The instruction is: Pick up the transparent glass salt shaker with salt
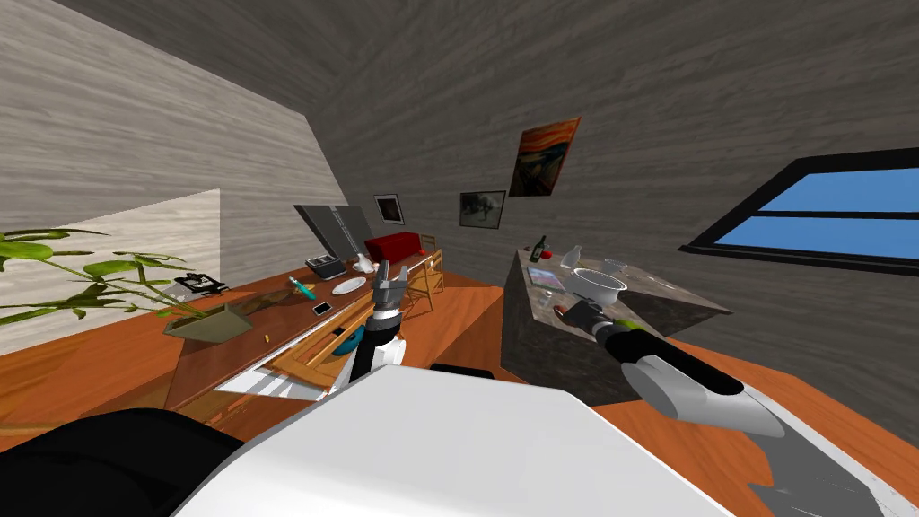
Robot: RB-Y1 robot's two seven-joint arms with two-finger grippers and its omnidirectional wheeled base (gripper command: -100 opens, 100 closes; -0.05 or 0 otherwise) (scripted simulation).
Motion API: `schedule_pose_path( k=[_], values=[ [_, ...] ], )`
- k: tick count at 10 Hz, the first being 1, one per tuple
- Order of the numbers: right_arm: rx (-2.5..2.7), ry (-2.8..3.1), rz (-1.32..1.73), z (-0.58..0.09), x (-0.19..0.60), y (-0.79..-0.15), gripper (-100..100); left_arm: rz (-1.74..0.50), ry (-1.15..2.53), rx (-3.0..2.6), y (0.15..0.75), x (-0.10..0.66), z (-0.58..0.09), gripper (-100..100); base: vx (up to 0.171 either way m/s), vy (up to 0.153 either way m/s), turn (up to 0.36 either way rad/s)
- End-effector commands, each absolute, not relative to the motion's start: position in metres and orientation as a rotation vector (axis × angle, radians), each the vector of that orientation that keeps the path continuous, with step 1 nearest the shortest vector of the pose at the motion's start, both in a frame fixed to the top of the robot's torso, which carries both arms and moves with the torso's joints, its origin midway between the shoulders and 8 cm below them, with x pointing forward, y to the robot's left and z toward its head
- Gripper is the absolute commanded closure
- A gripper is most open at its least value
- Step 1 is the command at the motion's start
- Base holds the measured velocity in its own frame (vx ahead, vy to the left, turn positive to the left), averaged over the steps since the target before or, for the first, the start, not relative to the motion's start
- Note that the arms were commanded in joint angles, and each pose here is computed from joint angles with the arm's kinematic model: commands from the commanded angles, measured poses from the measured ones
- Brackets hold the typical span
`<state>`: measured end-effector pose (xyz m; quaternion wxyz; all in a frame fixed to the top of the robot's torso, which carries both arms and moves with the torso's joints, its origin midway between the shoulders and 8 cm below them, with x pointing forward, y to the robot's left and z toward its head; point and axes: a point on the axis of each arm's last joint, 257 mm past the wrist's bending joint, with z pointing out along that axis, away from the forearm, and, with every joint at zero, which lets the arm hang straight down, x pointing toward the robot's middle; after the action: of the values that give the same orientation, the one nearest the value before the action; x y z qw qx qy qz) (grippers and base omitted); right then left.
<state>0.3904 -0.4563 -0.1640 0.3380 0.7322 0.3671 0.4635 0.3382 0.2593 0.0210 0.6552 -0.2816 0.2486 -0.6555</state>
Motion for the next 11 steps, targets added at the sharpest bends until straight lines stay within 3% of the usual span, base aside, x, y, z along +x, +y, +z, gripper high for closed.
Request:
schedule_pose_path(
  k=[1, 11],
  values=[
    [1.989, 0.910, 1.193, -0.169, 0.390, -0.470, -100, -1.486, 0.564, -0.638, 0.259, 0.338, 0.021, 0, 0.118, 0.115, -0.150],
    [2.277, 0.770, 1.041, -0.200, 0.369, -0.504, -100, -1.486, 0.564, -0.638, 0.259, 0.338, 0.021, 0, 0.090, 0.066, -0.094]
  ],
)
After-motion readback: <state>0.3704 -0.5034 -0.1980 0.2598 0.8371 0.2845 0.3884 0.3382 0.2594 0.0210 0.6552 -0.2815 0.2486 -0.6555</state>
